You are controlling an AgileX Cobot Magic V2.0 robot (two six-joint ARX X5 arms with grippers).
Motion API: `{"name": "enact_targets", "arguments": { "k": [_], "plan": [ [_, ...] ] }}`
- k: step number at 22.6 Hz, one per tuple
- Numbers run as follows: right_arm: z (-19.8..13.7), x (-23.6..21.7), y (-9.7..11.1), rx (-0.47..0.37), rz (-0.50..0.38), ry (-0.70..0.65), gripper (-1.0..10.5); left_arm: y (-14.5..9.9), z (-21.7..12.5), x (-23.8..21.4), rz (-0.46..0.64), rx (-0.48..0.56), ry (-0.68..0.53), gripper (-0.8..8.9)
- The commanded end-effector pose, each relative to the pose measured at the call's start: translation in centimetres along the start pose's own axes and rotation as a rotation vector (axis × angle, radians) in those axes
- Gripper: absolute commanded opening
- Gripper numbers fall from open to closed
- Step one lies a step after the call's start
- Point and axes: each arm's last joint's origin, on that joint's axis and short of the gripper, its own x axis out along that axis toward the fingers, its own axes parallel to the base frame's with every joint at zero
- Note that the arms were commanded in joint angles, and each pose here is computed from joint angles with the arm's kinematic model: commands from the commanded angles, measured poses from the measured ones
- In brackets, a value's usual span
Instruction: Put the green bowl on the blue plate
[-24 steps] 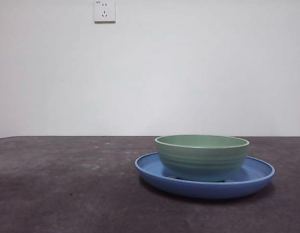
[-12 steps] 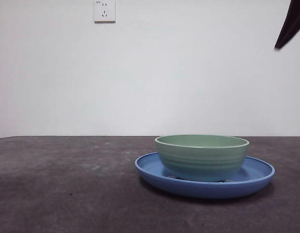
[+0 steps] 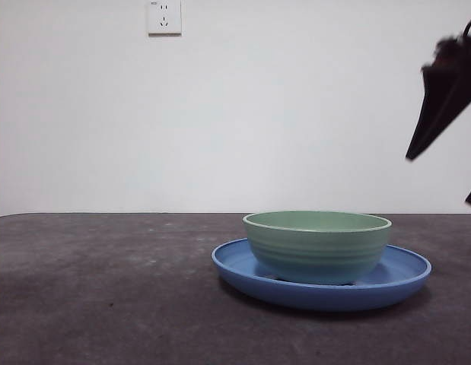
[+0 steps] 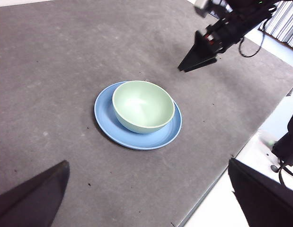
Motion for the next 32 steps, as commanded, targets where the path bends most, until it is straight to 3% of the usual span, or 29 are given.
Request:
{"name": "enact_targets", "arguments": {
  "k": [1,9,16,20,28,32],
  "plan": [
    [0.8,1.4,-0.6,-0.012,0.007,0.023,4.2,-0.1,0.4,-0.2,-0.008,0.002,-0.019,5.56],
    [1.4,6.4,-1.9,-0.034,0.025,0.114,3.4,-0.1,0.4,-0.2,-0.008,0.002,-0.019,5.56],
    [1.1,9.1,-2.6,-0.025,0.023,0.178,1.9,-0.1,0.4,-0.2,-0.008,0.002,-0.019,5.56],
    [1.1,9.3,-2.7,-0.024,0.02,0.18,0.2,-0.1,0.4,-0.2,-0.008,0.002,-0.019,5.56],
    [1.4,9.0,-2.5,0.002,0.001,0.174,0.1,-0.1,0.4,-0.2,-0.008,0.001,-0.019,5.56],
    [2.3,8.4,-1.2,0.017,0.004,0.18,0.1,-0.1,0.4,-0.2,-0.008,0.001,-0.019,5.56]
  ]
}}
